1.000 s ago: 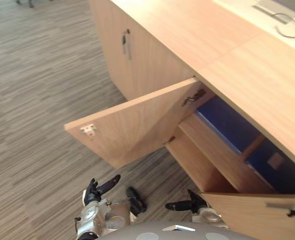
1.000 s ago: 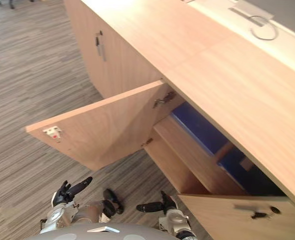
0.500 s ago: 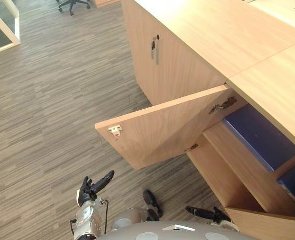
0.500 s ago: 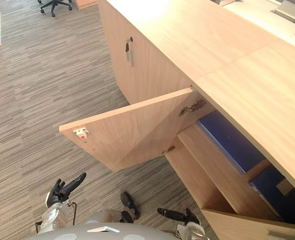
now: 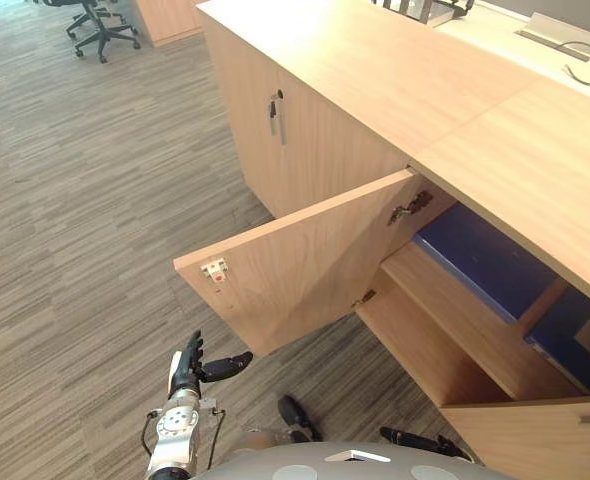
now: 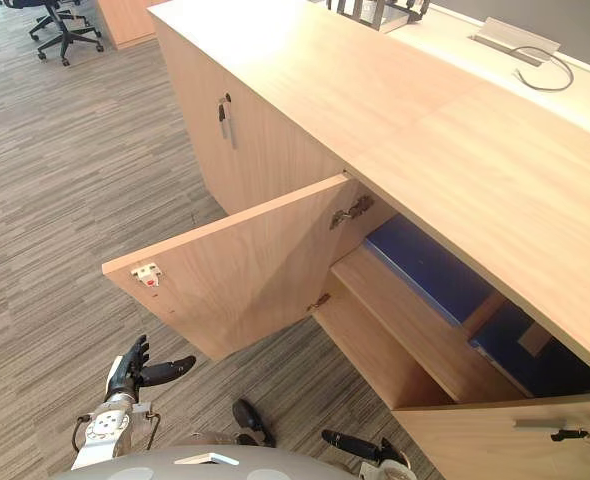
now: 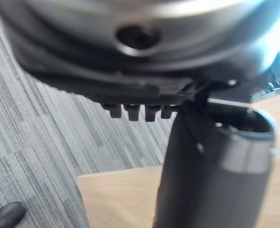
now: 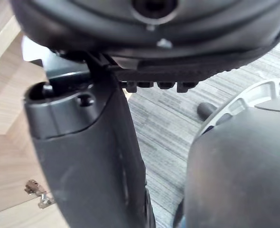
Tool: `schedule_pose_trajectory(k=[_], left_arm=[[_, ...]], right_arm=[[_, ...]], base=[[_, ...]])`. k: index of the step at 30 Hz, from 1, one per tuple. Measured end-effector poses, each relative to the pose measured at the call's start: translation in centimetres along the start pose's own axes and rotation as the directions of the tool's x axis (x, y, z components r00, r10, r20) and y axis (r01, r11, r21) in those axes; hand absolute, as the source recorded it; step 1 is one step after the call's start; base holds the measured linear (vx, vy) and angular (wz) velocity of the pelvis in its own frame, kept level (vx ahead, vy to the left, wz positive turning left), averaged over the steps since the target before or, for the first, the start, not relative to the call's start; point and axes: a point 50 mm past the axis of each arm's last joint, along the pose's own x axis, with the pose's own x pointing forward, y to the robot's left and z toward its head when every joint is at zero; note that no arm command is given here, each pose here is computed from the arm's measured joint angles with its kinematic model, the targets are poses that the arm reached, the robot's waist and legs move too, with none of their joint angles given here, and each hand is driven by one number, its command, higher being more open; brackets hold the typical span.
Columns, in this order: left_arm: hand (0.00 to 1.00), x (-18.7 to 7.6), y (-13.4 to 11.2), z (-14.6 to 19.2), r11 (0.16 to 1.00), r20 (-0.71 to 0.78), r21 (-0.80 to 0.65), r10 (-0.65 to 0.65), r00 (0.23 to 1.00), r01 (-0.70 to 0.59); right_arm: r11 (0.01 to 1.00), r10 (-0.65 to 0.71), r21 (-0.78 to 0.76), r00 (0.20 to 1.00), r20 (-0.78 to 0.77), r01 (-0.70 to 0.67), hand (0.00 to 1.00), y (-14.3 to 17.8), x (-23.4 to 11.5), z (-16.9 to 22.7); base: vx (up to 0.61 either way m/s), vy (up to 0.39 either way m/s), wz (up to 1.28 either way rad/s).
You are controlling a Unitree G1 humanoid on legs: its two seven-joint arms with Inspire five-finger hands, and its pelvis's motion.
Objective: Walk over to the cabinet, pick up the folder, carry it to the office cabinet, place the folder inside the office cabinet, then close the office cabinet door
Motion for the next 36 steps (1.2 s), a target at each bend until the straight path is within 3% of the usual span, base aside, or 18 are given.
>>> schedule_pose_trajectory(k=[8, 12, 20, 25, 30, 36], left_arm=[[1.00, 0.3, 0.2, 0.8, 0.989, 0.027, 0.143, -0.032, 0.999, 0.028], [1.00, 0.3, 1.5, 0.5, 0.970, 0.014, 0.244, -0.027, 1.000, 0.023], [1.00, 0.2, -0.7, 0.7, 0.926, 0.013, 0.332, -0.198, 0.980, 0.182], [1.00, 0.3, 2.0, 1.5, 0.906, 0.037, 0.406, -0.148, 0.988, 0.121], [1.00, 0.2, 3.3, 2.1, 0.905, 0.074, 0.417, -0.122, 0.990, 0.081], [1.00, -0.4, 2.4, 0.6, 0.917, 0.031, 0.384, -0.127, 0.991, 0.106]], right_arm=[[1.000, 0.020, -0.011, 1.000, -0.002, -0.020, 1.00, -0.3, 0.2, 1.0], [1.000, 0.007, 0.005, 1.000, 0.029, -0.007, 1.00, -0.8, 0.3, 2.3], [0.999, -0.054, 0.011, 0.998, 0.045, 0.054, 1.00, -3.2, 0.3, 2.8], [0.999, 0.012, -0.032, 0.999, 0.051, -0.010, 1.00, -1.4, 0.3, 2.3], [0.999, 0.023, 0.026, 0.996, 0.091, -0.025, 1.00, -0.4, 0.1, 2.5], [0.992, -0.004, 0.129, 0.998, 0.062, -0.004, 1.00, -1.2, -0.1, 0.8]], base=[[-0.04, 0.037, 0.04], [0.01, 0.002, -0.28], [-0.08, 0.123, 0.01], [-0.06, 0.140, -0.15], [-0.07, 0.117, -0.04], [-0.03, 0.107, -0.20]])
